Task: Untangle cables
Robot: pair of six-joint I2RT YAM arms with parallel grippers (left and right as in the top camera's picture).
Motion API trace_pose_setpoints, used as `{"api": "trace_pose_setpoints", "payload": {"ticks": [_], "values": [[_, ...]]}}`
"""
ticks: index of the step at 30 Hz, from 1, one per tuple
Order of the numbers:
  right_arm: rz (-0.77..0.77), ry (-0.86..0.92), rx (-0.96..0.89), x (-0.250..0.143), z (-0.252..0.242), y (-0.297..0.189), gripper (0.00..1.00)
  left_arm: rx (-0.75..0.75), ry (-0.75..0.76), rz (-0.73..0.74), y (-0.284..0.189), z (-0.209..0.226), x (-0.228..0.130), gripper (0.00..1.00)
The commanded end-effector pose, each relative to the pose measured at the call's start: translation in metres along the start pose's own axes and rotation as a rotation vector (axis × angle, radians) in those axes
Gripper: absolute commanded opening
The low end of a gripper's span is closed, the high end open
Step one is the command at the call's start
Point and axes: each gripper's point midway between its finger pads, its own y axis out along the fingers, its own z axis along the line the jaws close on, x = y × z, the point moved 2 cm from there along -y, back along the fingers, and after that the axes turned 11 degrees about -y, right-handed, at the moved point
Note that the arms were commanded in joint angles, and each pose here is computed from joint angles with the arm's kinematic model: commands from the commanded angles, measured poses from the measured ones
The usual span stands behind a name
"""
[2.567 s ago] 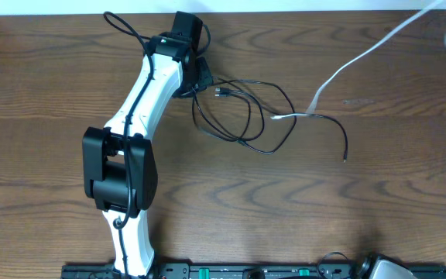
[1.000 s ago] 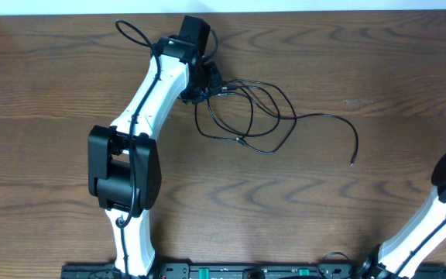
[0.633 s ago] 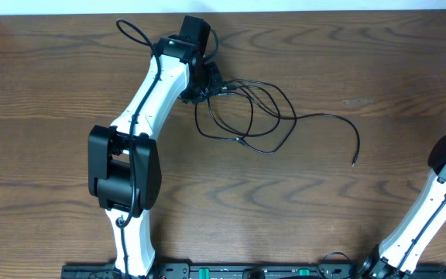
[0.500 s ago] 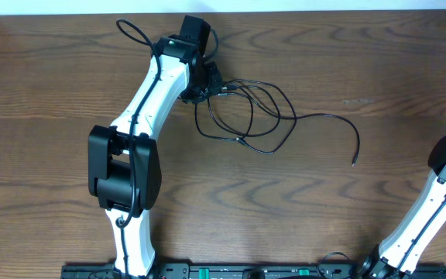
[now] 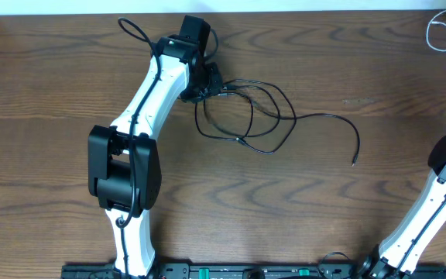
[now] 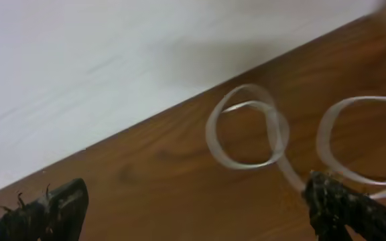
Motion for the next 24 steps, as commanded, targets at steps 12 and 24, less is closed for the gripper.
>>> {"api": "trace_pose_setpoints", "payload": {"ticks": [12, 24], "values": [[0.162, -0.046, 0.713, -0.028, 0.164, -0.069, 0.99, -0.218, 0.256, -0.161, -0.107, -0.041, 0.004, 0.37], [0.438, -0.649, 0.771, -0.137, 0.304, -0.08, 0.99, -0.179, -0.09, -0.161, -0.117, 0.019, 0.043, 0.41]]}}
